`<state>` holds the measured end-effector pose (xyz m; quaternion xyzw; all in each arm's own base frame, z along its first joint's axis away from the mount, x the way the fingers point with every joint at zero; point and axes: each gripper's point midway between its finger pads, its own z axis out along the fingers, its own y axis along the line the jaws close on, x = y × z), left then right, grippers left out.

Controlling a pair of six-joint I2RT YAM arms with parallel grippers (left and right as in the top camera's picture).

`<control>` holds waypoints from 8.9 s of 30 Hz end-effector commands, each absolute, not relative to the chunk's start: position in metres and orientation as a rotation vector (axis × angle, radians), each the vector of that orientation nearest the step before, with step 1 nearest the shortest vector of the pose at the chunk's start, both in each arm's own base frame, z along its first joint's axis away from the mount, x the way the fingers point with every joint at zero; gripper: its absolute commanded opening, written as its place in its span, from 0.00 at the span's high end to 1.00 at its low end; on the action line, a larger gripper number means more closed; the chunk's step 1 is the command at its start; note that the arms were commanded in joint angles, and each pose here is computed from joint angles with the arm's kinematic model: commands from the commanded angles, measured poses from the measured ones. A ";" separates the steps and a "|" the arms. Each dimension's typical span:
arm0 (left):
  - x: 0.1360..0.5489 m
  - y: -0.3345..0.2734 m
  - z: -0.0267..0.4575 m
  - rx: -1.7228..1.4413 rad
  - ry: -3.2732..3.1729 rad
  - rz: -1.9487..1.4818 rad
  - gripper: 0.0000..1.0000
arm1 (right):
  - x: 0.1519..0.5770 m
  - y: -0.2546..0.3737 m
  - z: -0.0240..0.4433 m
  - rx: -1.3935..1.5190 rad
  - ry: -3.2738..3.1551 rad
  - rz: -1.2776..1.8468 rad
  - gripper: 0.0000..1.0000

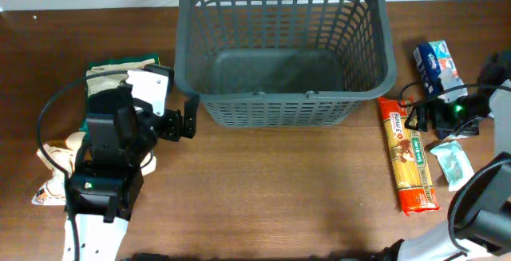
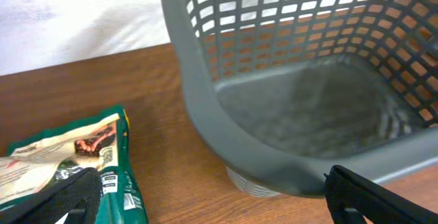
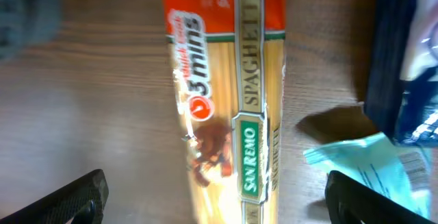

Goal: Pack container
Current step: 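Lower the right gripper and grasp the spaghetti pack, then lift the spaghetti pack and drop it into the grey basket, then move the right gripper to the blue Kleenex pack and grasp it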

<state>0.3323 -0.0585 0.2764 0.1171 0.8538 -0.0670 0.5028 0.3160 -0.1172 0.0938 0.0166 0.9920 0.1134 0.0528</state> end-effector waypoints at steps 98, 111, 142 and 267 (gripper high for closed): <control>0.339 -0.053 0.283 0.278 2.041 -0.111 0.01 | 0.306 -0.117 -0.035 0.016 2.905 0.179 0.17; 0.339 -0.053 0.282 0.277 2.045 -0.111 0.01 | 0.309 -0.119 -0.034 0.096 2.893 0.178 0.96; 0.339 -0.053 0.282 0.277 2.044 -0.110 0.01 | 0.455 -0.042 0.441 -0.322 1.955 -0.036 0.96; 0.343 -0.042 0.232 0.250 2.236 -0.042 0.01 | 0.484 -0.223 0.024 -0.317 2.692 -0.072 0.96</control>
